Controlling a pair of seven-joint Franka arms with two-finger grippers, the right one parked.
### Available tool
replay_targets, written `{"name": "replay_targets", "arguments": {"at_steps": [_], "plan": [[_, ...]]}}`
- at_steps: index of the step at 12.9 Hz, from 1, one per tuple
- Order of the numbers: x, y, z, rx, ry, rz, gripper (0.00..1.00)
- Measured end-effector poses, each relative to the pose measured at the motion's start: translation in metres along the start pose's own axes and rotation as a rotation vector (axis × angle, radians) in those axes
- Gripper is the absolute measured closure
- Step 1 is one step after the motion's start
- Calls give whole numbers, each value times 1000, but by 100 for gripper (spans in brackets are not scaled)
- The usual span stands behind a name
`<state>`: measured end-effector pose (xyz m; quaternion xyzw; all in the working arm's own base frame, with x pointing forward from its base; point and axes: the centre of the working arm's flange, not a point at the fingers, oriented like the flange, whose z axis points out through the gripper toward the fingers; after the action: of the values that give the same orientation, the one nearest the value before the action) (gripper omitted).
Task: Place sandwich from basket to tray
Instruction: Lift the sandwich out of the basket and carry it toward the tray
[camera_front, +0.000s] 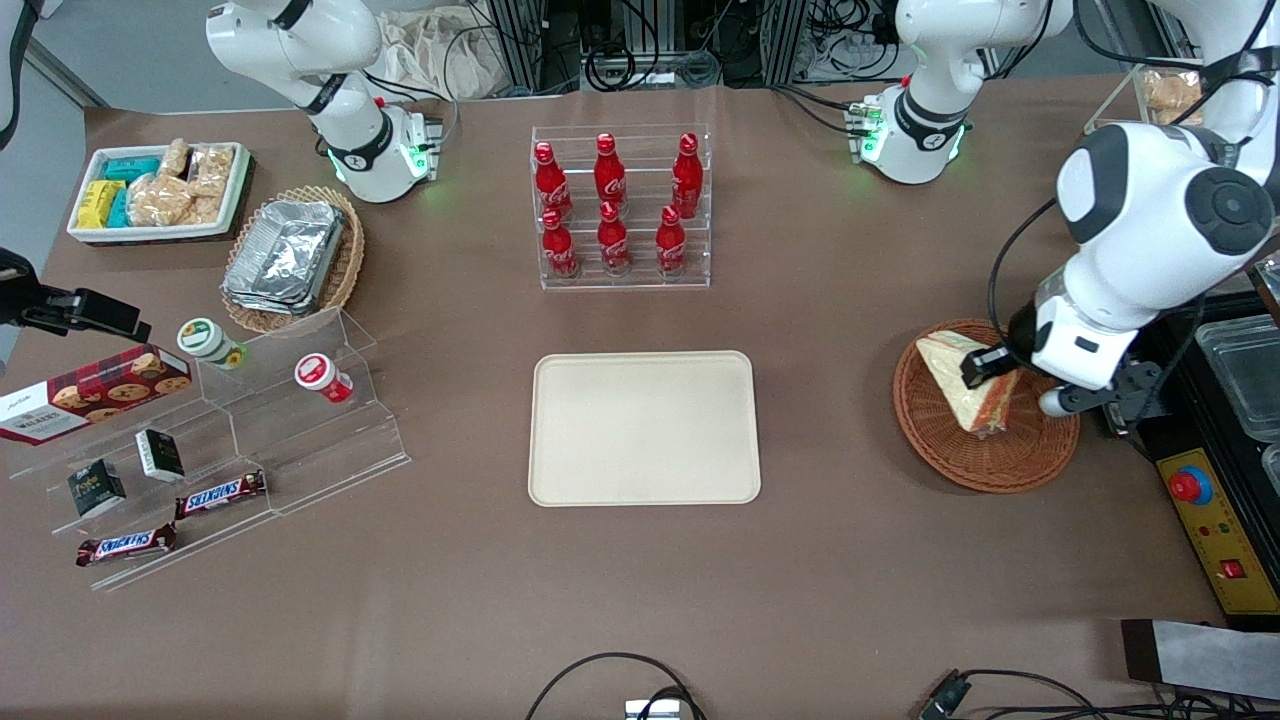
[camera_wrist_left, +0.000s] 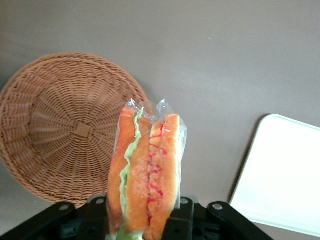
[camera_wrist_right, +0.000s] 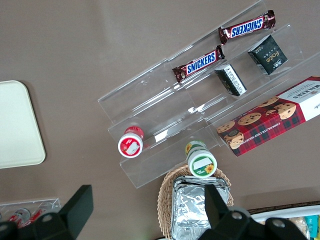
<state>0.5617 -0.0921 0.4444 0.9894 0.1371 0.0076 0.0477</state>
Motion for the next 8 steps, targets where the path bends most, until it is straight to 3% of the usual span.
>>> {"name": "replay_targets", "arguments": {"at_steps": [5,8], "plan": [[-24,64,9,-7,-14,111,61],[-40,103,22,33,-13,162,61]]}}
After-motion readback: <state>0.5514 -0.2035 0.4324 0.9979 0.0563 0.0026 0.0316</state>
